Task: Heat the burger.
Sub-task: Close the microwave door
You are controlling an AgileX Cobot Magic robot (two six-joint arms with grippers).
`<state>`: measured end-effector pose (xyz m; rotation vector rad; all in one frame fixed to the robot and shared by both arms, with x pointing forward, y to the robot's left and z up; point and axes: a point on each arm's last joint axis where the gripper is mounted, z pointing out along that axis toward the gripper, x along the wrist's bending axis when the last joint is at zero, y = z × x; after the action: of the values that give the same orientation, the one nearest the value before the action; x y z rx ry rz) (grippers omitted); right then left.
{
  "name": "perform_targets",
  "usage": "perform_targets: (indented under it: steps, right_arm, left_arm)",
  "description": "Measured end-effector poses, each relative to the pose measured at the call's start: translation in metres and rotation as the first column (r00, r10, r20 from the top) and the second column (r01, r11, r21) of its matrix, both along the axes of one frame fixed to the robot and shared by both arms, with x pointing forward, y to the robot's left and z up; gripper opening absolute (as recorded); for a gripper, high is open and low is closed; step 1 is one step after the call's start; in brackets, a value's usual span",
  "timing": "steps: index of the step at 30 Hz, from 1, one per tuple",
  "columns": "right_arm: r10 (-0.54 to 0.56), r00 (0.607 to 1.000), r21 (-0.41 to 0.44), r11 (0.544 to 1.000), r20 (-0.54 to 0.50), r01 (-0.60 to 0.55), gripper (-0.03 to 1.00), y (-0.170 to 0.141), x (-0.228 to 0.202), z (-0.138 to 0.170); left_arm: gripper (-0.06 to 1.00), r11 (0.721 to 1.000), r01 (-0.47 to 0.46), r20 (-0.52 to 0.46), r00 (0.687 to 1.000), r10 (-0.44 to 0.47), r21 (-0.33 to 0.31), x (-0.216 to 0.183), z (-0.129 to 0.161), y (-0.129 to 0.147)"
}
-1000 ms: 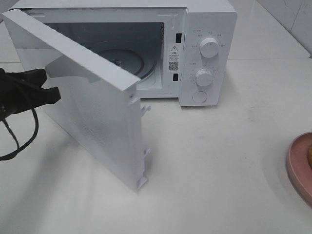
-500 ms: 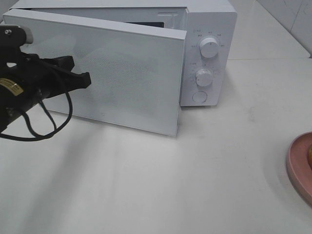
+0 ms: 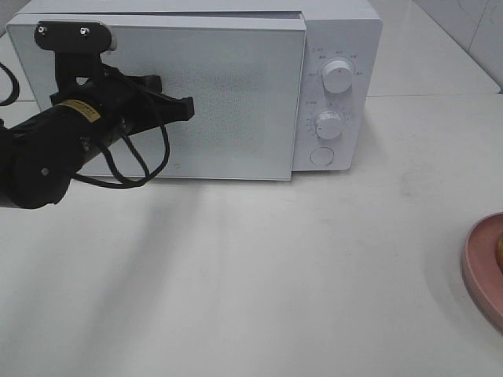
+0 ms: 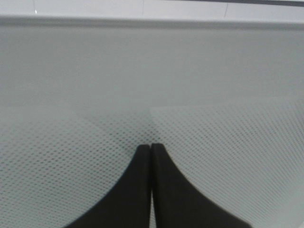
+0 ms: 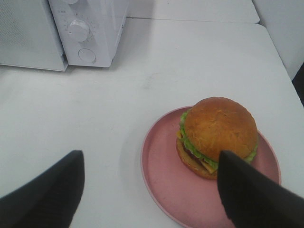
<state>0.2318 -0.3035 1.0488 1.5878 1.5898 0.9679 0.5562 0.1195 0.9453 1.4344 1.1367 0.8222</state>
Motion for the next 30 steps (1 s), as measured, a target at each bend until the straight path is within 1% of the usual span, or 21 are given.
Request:
perform_targets:
  steps: [4,8,10,12,15,17,20,23,30]
  right_arm:
    - [0.0,1.0,0.0,1.0,0.0,0.0,0.75,0.0,0.0,0.0]
    - [0.0,1.0,0.0,1.0,0.0,0.0,0.75,0.0,0.0,0.0]
    - [0.0,1.0,0.0,1.0,0.0,0.0,0.75,0.0,0.0,0.0]
    - [0.0,1.0,0.0,1.0,0.0,0.0,0.75,0.0,0.0,0.0]
    - [0.0,1.0,0.0,1.0,0.0,0.0,0.75,0.0,0.0,0.0]
    - [0.0,1.0,0.0,1.0,0.0,0.0,0.75,0.0,0.0,0.0]
    - [0.0,1.0,0.0,1.0,0.0,0.0,0.75,0.0,0.0,0.0]
    - [0.0,1.0,0.0,1.0,0.0,0.0,0.75,0.0,0.0,0.0]
    - [0.0,1.0,0.0,1.0,0.0,0.0,0.75,0.0,0.0,0.0]
  left_arm:
    - [0.0,0.999,0.04,-0.047,0.998,-0.039,0.016,0.006,-0.005,-0.013]
    - [0.0,0.998,0.058,-0.077,0.995,-0.056,0.016,0.013,-0.004,-0.022]
    - [0.0,0.998,0.064,-0.077,0.995,-0.063,0.015,0.013,-0.004,-0.025]
    - [0.0,0.996,0.082,-0.086,0.993,-0.08,0.023,0.014,-0.002,-0.039]
    - [0.0,0.997,0.079,-0.086,0.993,-0.077,0.02,0.015,-0.001,-0.042]
    - [0.0,0.996,0.077,-0.086,0.994,-0.073,0.041,0.015,0.0,-0.056]
    - [0.0,0.997,0.056,-0.08,0.995,-0.053,0.043,0.02,0.001,-0.062]
    - [0.0,0.997,0.062,-0.09,0.994,-0.058,0.041,0.02,0.002,-0.068]
    - [0.0,0.997,0.07,-0.106,0.992,-0.065,0.042,0.018,0.003,-0.072]
